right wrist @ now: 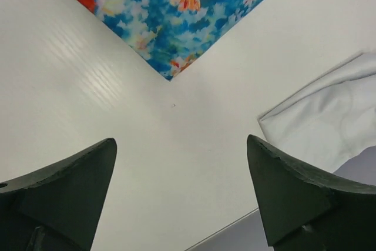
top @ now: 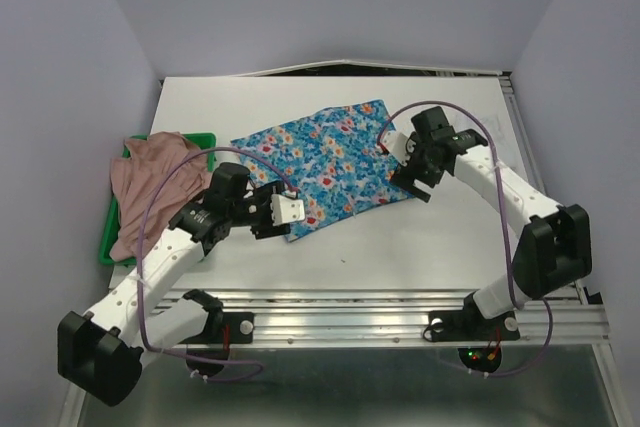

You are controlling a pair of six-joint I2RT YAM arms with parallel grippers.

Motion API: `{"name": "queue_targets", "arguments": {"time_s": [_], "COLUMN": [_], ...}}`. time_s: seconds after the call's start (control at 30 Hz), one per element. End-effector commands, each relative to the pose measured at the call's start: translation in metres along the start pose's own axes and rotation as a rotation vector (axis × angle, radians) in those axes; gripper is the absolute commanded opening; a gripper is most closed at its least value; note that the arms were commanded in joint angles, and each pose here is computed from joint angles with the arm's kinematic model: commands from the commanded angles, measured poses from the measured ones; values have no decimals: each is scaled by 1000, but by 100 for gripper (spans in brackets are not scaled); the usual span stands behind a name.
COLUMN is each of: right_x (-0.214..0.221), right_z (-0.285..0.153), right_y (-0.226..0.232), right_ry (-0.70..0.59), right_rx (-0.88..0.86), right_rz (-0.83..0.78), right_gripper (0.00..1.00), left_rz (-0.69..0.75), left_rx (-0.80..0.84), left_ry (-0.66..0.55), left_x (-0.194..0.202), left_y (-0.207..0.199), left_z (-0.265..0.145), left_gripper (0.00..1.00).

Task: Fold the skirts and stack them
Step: Flatten the skirt out

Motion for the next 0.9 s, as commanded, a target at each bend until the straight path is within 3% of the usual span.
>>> {"name": "queue_targets", "arguments": {"time_s": [0.0, 0.07, 0.13, 0.27, 0.33, 0.43, 0.53, 0.67, 0.87], "right_x": [-27, -44, -55, -88, -94, -111, -109, -75, -22], "right_z": [-49, -52, -32, 11, 45, 65, 98, 127, 116], "right_y": [4, -4, -11, -32, -37, -48, -50, -34, 28], "right_ry": [-184, -247, -231, -207, -149, -159, -103, 26, 133], "right_rx": [-84, -66, -67, -80, -98, -92, -93, -86, -289], "right_rz": [55, 123, 200, 302, 334, 358, 350, 321, 387], "right_gripper": [96, 92, 84, 65, 62, 59, 55, 51, 41], "left_rz": [-23, -92, -162, -410, -486, -579, -645, -711, -818], "left_rx": [-1, -62, -122, -190, -152, -146, -114, -65, -39], "left_ry": [-39, -49, -47, 122, 223, 295, 334, 392, 491], "left_x": [-22, -30, -33, -16, -3, 11, 21, 37, 77], "left_y": [5, 17, 35, 61, 67, 69, 64, 59, 64], "left_z": [-20, -21, -13, 14, 33, 50, 65, 83, 110], "left_gripper": [69, 67, 63, 51, 46, 43, 43, 41, 36]}}
Point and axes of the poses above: each gripper's point midway between its finger pads, its own z axis out along the fingers, its own y axis along the line the jaws close on, x = y × z, the point moved 7 cm from there along -z, back along the fingers, and after that the axes turned 6 degrees about z, right-handed, at the moved point
